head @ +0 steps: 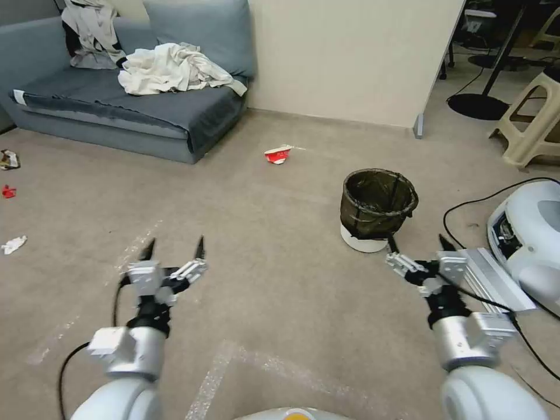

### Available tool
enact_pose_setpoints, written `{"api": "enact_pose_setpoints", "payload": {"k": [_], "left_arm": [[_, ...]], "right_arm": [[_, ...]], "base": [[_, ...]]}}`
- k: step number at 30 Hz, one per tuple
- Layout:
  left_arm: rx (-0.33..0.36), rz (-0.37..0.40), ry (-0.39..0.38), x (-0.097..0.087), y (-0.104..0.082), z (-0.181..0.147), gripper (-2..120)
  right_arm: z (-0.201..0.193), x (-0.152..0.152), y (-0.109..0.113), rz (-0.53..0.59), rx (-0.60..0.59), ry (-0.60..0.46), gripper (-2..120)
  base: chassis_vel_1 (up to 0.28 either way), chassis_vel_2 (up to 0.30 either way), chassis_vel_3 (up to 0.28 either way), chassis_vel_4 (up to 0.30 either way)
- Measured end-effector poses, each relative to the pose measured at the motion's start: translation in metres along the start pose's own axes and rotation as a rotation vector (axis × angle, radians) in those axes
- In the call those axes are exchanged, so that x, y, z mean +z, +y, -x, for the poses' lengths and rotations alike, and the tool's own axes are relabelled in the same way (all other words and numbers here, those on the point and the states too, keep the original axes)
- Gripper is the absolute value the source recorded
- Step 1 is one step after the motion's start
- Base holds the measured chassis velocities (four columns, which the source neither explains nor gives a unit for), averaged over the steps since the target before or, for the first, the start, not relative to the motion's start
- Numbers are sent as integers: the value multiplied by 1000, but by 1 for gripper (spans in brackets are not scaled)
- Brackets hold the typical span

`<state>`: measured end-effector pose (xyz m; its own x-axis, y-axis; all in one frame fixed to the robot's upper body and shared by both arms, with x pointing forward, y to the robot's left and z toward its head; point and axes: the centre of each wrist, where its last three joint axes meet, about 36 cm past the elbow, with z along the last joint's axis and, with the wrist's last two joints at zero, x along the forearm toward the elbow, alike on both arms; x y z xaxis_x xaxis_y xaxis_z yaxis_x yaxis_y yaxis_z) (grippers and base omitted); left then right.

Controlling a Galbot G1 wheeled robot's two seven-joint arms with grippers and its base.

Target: Pick up the trash can from the floor.

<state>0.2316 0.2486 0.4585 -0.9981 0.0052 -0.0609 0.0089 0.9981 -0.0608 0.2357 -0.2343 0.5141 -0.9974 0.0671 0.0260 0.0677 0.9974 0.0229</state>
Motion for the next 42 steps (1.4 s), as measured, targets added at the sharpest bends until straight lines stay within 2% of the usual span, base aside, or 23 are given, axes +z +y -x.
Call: {"api": "enact_pose_setpoints", "payload": {"k": [7, 10, 14, 23, 42], "left_arm": [[4, 2, 7, 10, 3, -1, 100], [3, -2, 10, 12, 3, -1, 100], [1, -7, 11, 12, 2, -1, 100], [5, -12, 18, 13, 1, -3, 100], [12, -12, 17, 16, -1, -5, 100]], "right_arm": [[-1, 0, -1, 15, -6, -20, 100], [6, 19, -5, 51, -33, -106, 100], [10, 30, -7, 67, -47, -154, 100], [12, 36, -7, 66, -53, -168, 100], [11, 36, -7, 45, -46, -182, 100]], "base": [[0, 0, 0, 0], [0, 0, 0, 0], [0, 0, 0, 0], [-6, -3, -7, -6], [-90, -82, -87, -83]]}}
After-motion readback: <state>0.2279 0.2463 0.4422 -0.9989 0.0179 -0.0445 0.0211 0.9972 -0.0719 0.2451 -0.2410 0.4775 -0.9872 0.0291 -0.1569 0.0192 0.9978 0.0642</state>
